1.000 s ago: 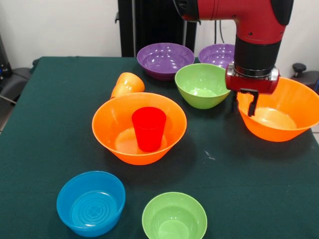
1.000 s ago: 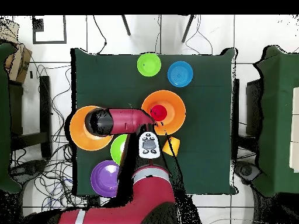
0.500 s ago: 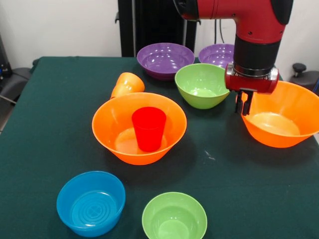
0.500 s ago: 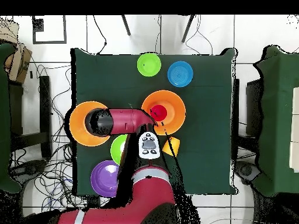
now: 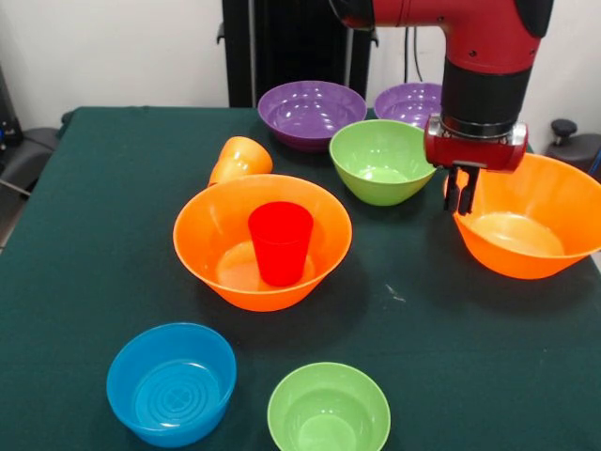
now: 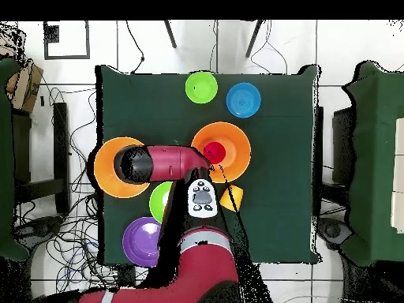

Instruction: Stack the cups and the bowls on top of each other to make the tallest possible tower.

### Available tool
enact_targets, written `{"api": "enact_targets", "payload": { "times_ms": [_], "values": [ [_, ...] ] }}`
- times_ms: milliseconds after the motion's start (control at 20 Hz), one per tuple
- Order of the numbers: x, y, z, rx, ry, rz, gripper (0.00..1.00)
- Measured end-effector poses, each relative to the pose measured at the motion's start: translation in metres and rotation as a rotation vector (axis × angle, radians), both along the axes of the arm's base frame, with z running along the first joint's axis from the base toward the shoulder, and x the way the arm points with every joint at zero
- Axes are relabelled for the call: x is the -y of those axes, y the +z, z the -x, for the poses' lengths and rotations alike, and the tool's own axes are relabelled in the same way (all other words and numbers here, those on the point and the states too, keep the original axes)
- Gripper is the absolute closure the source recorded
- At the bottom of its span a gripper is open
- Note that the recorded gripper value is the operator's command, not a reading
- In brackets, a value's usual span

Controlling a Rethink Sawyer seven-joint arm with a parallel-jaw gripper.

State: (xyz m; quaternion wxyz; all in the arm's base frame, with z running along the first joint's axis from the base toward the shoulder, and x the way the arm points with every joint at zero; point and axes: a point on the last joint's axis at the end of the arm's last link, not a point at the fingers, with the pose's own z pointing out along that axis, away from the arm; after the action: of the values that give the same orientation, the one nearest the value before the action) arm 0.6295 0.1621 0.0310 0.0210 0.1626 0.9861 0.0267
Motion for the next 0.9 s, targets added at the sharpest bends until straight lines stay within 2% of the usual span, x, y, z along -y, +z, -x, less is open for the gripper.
{"api": "enact_targets", "payload": {
  "times_ms": [100,150,400,450,650,700,900],
  "values": [
    [0.001,0.007,-0.003,0.009,0.0,0.001,1.0],
    [0.001,0.021,-0.007,0.02,-0.001,0.002,1.0],
    [0.003,0.052,-0.014,0.034,-0.001,0.005,1.0],
    [0.004,0.069,-0.017,0.039,0.0,0.007,1.0],
    [0.007,0.096,-0.018,0.042,-0.002,0.01,1.0],
    [0.012,0.11,-0.018,0.056,-0.009,0.012,0.0],
    [0.017,0.116,-0.018,0.062,-0.015,0.013,0.0]
  ]
}}
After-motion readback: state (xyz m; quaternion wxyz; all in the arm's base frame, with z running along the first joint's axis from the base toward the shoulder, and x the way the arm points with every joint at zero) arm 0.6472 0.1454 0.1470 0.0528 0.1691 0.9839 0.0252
